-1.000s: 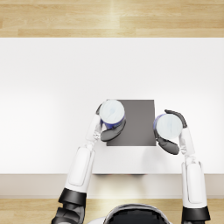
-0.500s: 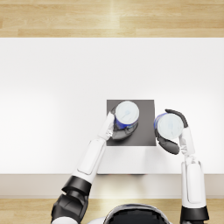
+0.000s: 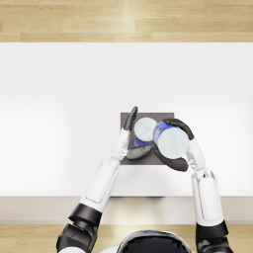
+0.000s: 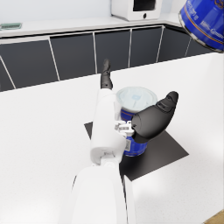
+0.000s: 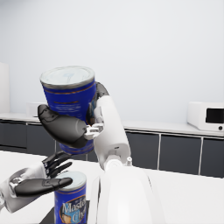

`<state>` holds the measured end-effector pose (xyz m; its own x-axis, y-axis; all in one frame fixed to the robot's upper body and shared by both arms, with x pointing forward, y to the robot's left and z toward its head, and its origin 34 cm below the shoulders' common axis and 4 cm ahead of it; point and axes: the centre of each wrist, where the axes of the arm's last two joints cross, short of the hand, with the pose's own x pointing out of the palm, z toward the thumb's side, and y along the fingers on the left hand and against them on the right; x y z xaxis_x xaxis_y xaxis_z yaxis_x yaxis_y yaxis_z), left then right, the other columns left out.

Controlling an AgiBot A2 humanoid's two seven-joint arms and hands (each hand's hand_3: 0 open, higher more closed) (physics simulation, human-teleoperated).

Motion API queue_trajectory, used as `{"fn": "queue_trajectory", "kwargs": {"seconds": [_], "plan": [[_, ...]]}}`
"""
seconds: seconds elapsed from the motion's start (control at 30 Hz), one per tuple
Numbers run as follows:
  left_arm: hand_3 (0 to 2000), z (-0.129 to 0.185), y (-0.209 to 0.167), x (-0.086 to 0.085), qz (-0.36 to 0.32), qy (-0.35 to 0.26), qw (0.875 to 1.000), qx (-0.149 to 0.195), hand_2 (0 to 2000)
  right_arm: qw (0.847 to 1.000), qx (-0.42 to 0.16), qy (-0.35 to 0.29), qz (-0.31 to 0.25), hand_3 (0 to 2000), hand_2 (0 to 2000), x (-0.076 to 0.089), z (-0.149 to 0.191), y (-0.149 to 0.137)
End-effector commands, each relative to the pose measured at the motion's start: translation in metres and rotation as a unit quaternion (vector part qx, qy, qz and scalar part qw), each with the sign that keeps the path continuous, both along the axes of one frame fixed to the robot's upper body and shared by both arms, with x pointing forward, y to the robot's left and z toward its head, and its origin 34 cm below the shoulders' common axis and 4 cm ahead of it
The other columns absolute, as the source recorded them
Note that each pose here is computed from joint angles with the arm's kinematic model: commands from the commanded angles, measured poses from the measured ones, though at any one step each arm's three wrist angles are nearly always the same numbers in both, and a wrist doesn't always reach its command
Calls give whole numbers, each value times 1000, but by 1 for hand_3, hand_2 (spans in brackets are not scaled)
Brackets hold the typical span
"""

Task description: Pick up the blue can on the left and place it in the middle, then pick up the blue can on the right and place it on top of the can in the middle

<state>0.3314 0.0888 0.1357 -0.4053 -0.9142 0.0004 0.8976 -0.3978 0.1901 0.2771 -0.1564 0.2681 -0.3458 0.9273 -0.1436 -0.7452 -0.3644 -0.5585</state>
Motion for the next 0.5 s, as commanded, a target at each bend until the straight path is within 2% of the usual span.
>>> {"fn": "queue_trajectory", "kwargs": {"seconds": [0.03,0.13,0.17,0.2,0.23,0.33,0.4,0.5], "plan": [[0,34,37,-37,26,-61,997,-42,0,999,-1,-6,38,1520,2000,17,15,32],[0,44,78,-69,80,-55,994,-48,0,999,-5,10,50,1520,2000,29,13,48],[0,44,85,-74,90,-51,994,-48,0,999,-5,14,51,1520,2000,32,13,51],[0,42,92,-82,99,-46,993,-45,0,974,-211,-21,82,1520,2000,34,12,53],[0,36,94,-87,100,-33,994,-39,0,996,-55,11,64,1520,2000,37,15,61],[0,16,82,-101,68,7,997,-20,0,998,-47,28,43,1520,2000,47,12,68],[0,8,69,-107,40,23,999,-12,0,996,11,59,-60,1520,2000,50,7,67],[0,5,56,-112,15,30,999,-11,0,991,30,87,-102,1520,2000,55,1,67]]}}
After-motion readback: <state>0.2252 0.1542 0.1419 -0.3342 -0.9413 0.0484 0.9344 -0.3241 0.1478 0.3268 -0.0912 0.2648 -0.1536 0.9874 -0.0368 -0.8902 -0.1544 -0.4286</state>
